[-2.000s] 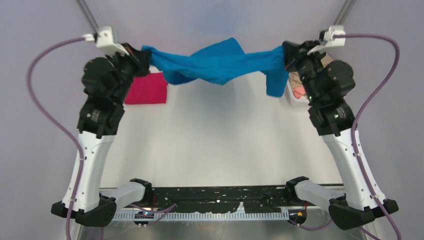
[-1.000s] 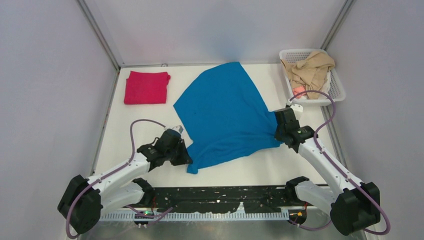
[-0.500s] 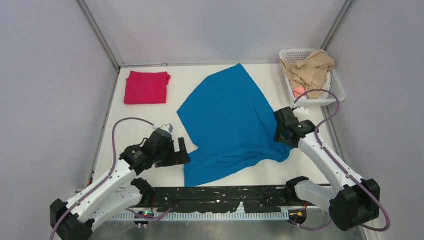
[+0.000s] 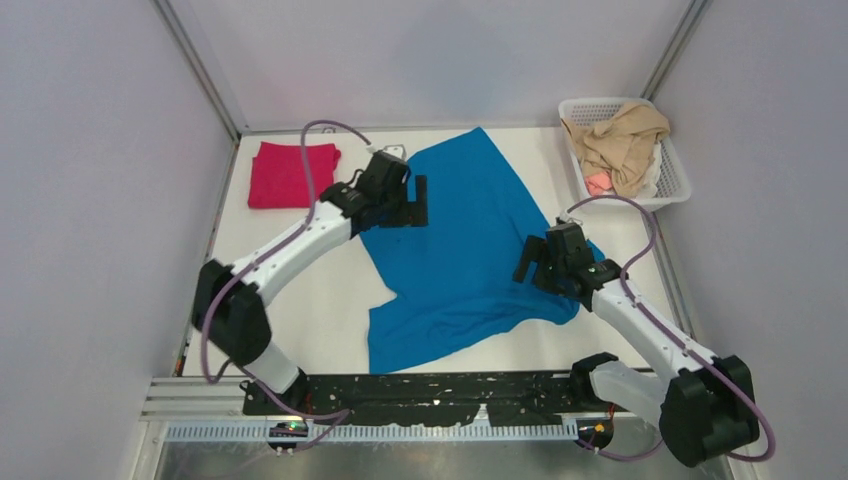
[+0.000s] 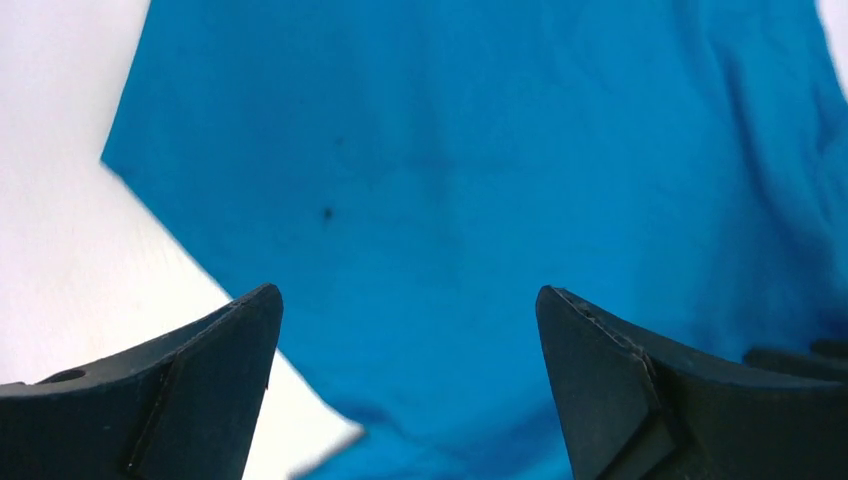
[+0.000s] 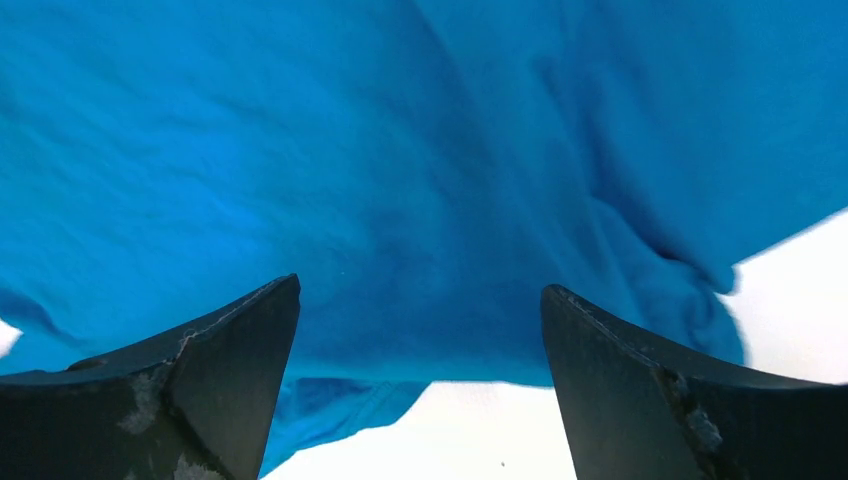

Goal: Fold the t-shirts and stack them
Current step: Flatten out the tshirt

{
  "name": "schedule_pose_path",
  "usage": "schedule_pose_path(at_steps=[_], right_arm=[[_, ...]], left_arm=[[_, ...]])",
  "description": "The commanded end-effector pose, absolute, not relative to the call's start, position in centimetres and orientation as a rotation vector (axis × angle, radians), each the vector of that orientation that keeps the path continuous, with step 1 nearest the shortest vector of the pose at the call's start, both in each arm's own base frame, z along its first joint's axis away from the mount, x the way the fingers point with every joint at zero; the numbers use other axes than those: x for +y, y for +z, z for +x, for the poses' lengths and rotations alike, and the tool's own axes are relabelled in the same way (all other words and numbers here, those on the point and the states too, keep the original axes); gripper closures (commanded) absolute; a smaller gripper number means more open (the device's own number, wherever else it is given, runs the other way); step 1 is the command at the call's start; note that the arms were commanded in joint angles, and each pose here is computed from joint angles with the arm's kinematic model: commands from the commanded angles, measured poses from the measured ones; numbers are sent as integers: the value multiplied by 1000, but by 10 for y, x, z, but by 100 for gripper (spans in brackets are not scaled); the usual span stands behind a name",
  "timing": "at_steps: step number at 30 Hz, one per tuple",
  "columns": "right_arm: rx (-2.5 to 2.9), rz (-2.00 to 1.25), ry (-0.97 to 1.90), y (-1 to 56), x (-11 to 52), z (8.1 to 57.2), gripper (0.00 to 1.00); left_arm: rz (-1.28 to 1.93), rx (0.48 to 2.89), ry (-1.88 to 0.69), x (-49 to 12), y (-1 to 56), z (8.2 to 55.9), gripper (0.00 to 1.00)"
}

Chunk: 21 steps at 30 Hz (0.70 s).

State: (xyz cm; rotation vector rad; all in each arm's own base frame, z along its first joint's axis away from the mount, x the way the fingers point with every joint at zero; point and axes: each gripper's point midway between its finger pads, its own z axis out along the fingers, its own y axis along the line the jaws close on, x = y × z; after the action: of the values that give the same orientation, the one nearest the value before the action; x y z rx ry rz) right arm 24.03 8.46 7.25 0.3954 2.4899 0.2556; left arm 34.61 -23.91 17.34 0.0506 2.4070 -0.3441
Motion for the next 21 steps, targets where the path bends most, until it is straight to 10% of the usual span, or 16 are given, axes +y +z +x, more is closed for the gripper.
schedule_pose_path(at_steps=[1, 13, 21], right_arm=[[2457, 418, 323, 62, 99, 263, 5], [2645, 439, 75, 15, 84, 293, 5], [2714, 351, 57, 21, 97, 359, 5]], left_arm=[[115, 2496, -261, -237, 145, 392, 0], [139, 2764, -373, -251, 53, 379, 0], [32, 2945, -473, -224, 4, 287, 1]])
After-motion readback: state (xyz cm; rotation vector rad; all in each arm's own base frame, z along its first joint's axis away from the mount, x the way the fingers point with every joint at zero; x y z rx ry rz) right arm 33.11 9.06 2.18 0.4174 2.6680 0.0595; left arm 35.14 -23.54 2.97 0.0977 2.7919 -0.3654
